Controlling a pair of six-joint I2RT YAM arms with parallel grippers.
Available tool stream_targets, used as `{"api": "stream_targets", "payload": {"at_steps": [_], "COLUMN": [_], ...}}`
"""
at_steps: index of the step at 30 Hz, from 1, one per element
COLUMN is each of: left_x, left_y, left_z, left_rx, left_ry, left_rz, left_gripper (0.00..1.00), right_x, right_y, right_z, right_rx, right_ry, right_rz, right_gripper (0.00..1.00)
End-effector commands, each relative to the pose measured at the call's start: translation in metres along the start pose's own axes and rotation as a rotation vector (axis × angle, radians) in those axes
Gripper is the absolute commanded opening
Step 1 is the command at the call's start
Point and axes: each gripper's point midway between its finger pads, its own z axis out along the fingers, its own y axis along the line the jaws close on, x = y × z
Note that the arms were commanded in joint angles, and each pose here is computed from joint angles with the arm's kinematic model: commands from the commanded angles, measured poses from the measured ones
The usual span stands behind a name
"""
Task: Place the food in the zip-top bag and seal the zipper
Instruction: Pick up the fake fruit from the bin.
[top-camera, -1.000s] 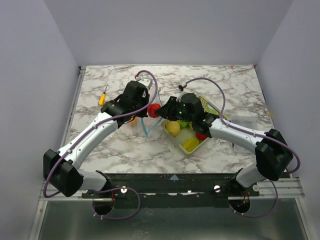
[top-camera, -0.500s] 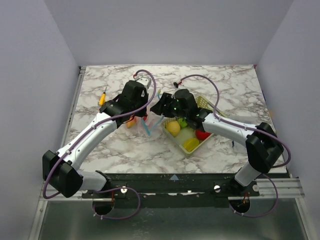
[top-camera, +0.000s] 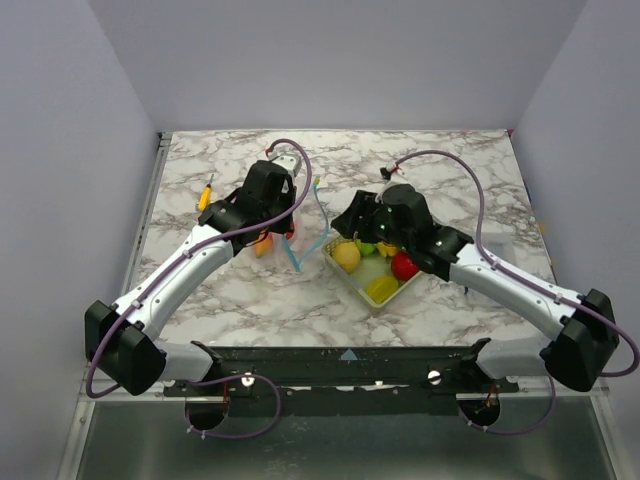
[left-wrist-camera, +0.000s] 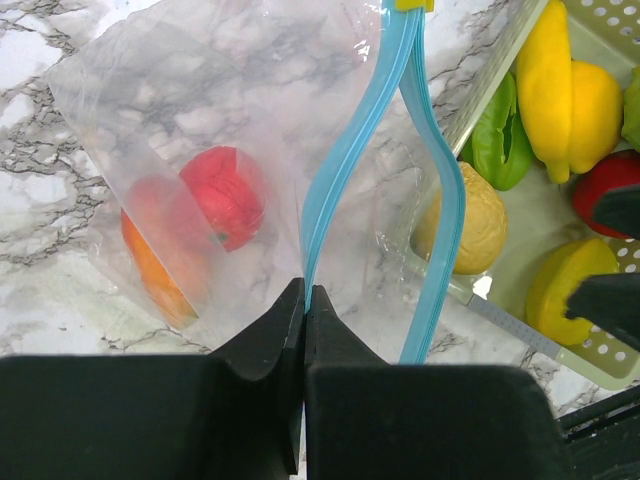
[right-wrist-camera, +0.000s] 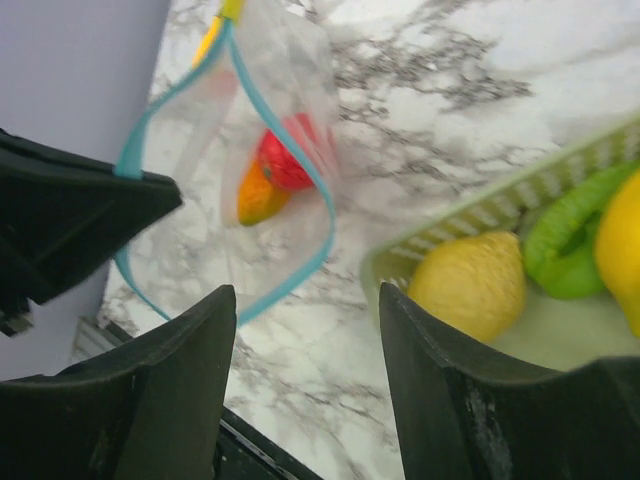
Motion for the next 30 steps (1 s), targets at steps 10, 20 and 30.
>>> {"api": "stream_targets", "payload": {"at_steps": [10, 20, 30], "left_x": [-0.004, -0.001, -0.001], "left_y": [0.001, 0.002, -0.003], "left_z": [0.001, 0.005, 0.006], "left_rx": [0.007, 0.002, 0.024], "left_ry": [-0.013, 0.006, 0.014], "left_rz": [-0.012, -0.009, -0.018], "left_gripper": [0.0, 0.0, 0.0], "right_x": [0.059, 0.073, 0.088], "right_y": [-0.082, -0.088, -0.098], "right_z": [-0.038, 0.001, 0.032], "right_rx": [0.268, 0.336, 0.379], "right_ry": [0.121, 0.106, 0.123], "right_rz": [-0.02, 0.274, 0.334], "right_gripper": [0.81, 0.92, 0.92]}}
